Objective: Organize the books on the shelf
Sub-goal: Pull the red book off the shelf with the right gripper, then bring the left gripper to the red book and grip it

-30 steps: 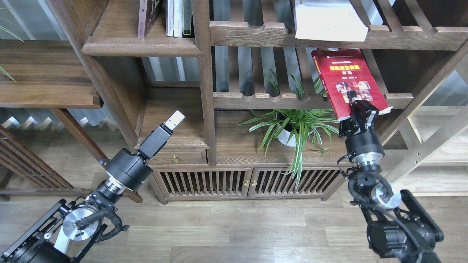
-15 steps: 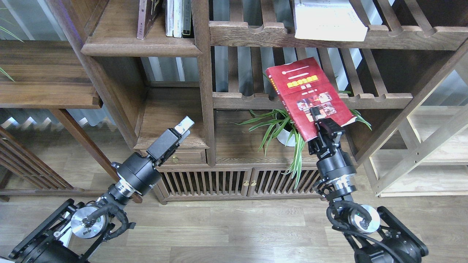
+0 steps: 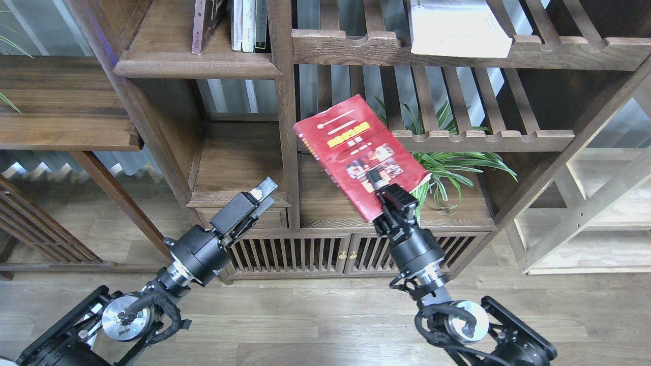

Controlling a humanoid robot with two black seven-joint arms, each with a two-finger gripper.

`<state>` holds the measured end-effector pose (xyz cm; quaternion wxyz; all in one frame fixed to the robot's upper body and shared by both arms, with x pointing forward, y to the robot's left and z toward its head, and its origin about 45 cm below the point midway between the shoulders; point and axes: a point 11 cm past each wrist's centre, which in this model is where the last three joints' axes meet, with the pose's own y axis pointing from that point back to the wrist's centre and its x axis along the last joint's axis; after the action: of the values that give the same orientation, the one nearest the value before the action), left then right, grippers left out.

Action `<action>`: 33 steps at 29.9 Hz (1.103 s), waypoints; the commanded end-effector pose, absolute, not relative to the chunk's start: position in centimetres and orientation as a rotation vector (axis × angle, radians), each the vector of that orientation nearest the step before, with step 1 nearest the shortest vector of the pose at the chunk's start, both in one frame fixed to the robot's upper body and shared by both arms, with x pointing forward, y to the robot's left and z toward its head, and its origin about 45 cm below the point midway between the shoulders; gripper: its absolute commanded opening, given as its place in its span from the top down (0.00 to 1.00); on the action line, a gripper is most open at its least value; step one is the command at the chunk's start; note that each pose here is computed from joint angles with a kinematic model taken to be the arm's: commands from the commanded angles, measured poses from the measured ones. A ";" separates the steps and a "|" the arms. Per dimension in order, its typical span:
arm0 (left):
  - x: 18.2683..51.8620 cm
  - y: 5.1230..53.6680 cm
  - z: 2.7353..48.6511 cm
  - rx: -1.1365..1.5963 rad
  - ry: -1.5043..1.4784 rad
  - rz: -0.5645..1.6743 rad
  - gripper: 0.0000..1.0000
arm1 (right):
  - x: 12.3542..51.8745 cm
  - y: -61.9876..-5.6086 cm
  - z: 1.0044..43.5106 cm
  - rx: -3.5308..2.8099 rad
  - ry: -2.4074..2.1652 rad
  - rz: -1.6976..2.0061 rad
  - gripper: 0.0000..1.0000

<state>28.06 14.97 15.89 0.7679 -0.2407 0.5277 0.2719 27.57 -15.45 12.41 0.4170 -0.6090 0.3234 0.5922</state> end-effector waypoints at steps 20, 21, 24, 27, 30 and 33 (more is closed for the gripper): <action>27.7 15.6 15.2 -0.507 1.153 0.612 0.02 | 24.5 -9.2 11.9 -1.642 0.698 1.601 0.95; 27.6 15.6 15.2 -0.507 1.154 0.613 0.02 | 24.4 -9.2 11.8 -1.643 0.699 1.603 0.95; 27.6 15.5 15.2 -0.507 1.153 0.609 0.02 | 24.3 -9.2 11.6 -1.645 0.706 1.606 0.95; 27.9 15.2 15.6 -0.513 1.148 0.600 0.02 | 24.2 -9.2 11.5 -1.643 0.710 1.609 0.95; 28.1 14.9 15.9 -0.517 1.141 0.590 0.02 | 24.2 -9.3 11.5 -1.641 0.711 1.610 0.95; 28.2 14.8 16.0 -0.507 1.128 0.588 0.02 | 24.1 -9.2 11.5 -1.642 0.710 1.611 0.95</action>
<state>28.07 14.92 15.84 0.7706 -0.2368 0.5251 0.2727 24.19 -9.25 11.48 0.3595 -0.6367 0.2754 0.6241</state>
